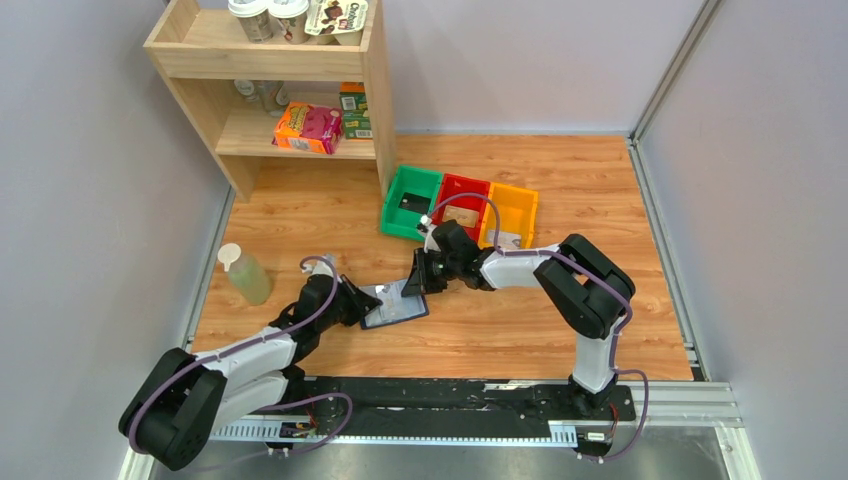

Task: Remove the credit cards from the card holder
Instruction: Remove the credit card from the card holder.

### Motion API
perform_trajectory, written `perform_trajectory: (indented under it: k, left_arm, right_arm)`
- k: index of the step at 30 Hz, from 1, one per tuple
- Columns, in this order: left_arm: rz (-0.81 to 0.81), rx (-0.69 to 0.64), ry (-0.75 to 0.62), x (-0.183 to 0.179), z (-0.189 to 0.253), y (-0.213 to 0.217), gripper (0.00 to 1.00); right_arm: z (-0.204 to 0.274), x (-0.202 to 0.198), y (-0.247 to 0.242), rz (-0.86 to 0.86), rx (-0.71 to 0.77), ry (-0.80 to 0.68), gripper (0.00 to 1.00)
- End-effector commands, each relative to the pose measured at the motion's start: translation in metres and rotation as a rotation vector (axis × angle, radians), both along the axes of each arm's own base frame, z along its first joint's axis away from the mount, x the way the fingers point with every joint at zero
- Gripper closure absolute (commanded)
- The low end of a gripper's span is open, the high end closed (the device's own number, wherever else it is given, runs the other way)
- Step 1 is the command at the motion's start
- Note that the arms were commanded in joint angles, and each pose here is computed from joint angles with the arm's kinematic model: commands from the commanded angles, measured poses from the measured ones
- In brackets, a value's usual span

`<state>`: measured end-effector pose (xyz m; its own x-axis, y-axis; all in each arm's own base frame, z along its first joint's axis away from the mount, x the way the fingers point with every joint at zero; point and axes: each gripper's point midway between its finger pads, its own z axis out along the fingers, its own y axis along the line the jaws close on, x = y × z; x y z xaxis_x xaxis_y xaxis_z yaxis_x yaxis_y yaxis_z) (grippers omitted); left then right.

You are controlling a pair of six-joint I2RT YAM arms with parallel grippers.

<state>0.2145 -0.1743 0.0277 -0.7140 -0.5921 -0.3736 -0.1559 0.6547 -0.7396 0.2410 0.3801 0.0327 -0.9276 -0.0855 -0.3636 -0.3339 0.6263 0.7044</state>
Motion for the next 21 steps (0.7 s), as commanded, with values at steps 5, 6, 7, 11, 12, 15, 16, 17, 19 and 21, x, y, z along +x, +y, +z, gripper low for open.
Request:
perform_trajectory:
  k: [5, 6, 7, 11, 12, 15, 16, 17, 19, 21]
  left_arm:
    - [0.010, 0.042, -0.003, -0.005, -0.011, 0.011, 0.85]
    - [0.011, 0.037, -0.013, -0.003, -0.009, 0.011, 0.81]
    - [0.003, 0.041, -0.013, -0.004, -0.011, 0.010, 0.79]
    - [0.005, 0.044, -0.016, -0.004, -0.014, 0.012, 0.75]
    - [0.002, 0.052, -0.014, -0.004, -0.016, 0.013, 0.74]
    - [-0.010, 0.037, -0.025, -0.003, -0.015, 0.009, 0.73]
    - [-0.020, 0.035, -0.018, -0.004, -0.017, 0.007, 0.73]
    - [-0.022, 0.025, -0.026, -0.002, -0.015, 0.006, 0.73]
    - [-0.029, 0.018, -0.020, -0.002, -0.016, 0.004, 0.74]
    - [-0.038, 0.014, -0.017, -0.003, -0.017, 0.002, 0.77]
  right_arm:
    - [-0.036, -0.004, -0.025, -0.028, -0.132, 0.035, 0.90]
    - [-0.035, -0.004, -0.024, -0.027, -0.129, 0.037, 0.91]
    - [-0.035, -0.004, -0.024, -0.028, -0.127, 0.036, 0.90]
    - [-0.034, -0.004, -0.023, -0.023, -0.126, 0.034, 0.90]
    - [-0.035, -0.004, -0.023, -0.022, -0.127, 0.034, 0.91]
    - [-0.034, -0.003, -0.022, -0.019, -0.122, 0.034, 0.91]
    - [-0.035, -0.004, -0.022, -0.017, -0.124, 0.036, 0.90]
    - [-0.035, -0.003, -0.021, -0.018, -0.121, 0.035, 0.90]
    - [-0.035, -0.003, -0.021, -0.017, -0.121, 0.035, 0.91]
    - [-0.035, -0.003, -0.021, -0.017, -0.122, 0.036, 0.91]
